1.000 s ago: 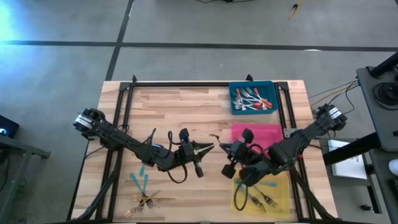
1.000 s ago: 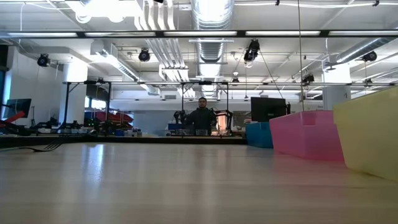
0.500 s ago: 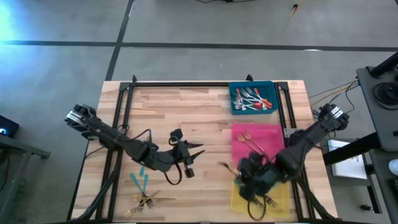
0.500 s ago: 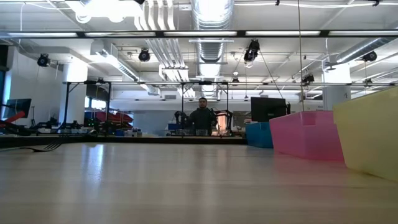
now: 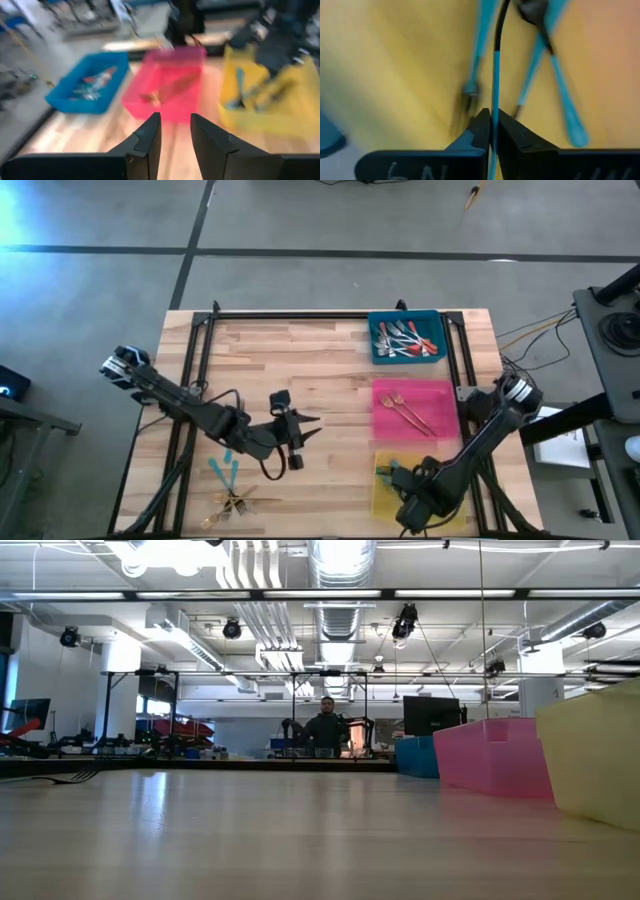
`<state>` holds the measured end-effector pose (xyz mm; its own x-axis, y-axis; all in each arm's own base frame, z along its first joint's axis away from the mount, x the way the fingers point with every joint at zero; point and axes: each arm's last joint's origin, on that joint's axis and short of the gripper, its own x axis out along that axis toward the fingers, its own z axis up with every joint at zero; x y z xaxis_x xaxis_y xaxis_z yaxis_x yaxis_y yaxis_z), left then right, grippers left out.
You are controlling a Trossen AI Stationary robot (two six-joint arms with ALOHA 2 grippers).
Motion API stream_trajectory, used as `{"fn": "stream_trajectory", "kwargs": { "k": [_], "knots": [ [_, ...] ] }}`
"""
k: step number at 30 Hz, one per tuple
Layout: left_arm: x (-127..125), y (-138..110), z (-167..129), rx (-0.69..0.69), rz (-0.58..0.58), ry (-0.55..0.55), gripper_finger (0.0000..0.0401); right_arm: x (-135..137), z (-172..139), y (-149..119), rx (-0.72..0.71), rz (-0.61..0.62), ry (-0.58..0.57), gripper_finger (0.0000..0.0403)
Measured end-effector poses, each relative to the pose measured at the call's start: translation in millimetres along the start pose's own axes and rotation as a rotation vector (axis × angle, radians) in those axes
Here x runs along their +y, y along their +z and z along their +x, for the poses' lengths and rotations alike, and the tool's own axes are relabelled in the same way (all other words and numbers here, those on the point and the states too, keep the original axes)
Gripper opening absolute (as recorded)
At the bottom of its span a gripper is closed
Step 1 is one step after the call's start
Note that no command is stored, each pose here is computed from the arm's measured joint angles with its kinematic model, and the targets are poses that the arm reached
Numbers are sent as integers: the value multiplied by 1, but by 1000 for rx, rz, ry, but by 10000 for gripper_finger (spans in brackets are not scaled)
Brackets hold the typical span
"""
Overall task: Sort silverware by color (type)
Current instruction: Put the blue fork into the yellow bin
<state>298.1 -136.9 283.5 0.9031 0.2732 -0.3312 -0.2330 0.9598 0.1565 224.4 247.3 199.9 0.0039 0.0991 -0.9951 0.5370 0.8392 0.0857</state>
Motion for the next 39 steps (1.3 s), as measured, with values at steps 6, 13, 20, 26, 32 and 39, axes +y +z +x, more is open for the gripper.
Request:
{"fn": "stream_trajectory", "kwargs": {
  "k": [6, 13, 20, 26, 32, 39],
  "knots": [
    [8, 8, -18, 338, -112, -114, 88, 1, 13, 1, 34, -23, -56, 27],
    [10, -8, -49, 714, -98, -82, 88, 2, 14, 2, 26, -40, -55, 73],
    [18, -62, -48, 959, -254, 85, 88, 6, 7, 2, 18, 16, -29, 107],
    [34, -126, -53, 1148, -372, 324, 88, 9, 3, 1, 13, 81, -9, 104],
    [49, -164, -61, 1182, -445, 428, 88, 13, -1, -2, 11, 49, 11, 94],
    [60, -176, -68, 1134, -570, 406, 88, 14, -3, -1, -6, 34, 14, 93]
  ]
}}
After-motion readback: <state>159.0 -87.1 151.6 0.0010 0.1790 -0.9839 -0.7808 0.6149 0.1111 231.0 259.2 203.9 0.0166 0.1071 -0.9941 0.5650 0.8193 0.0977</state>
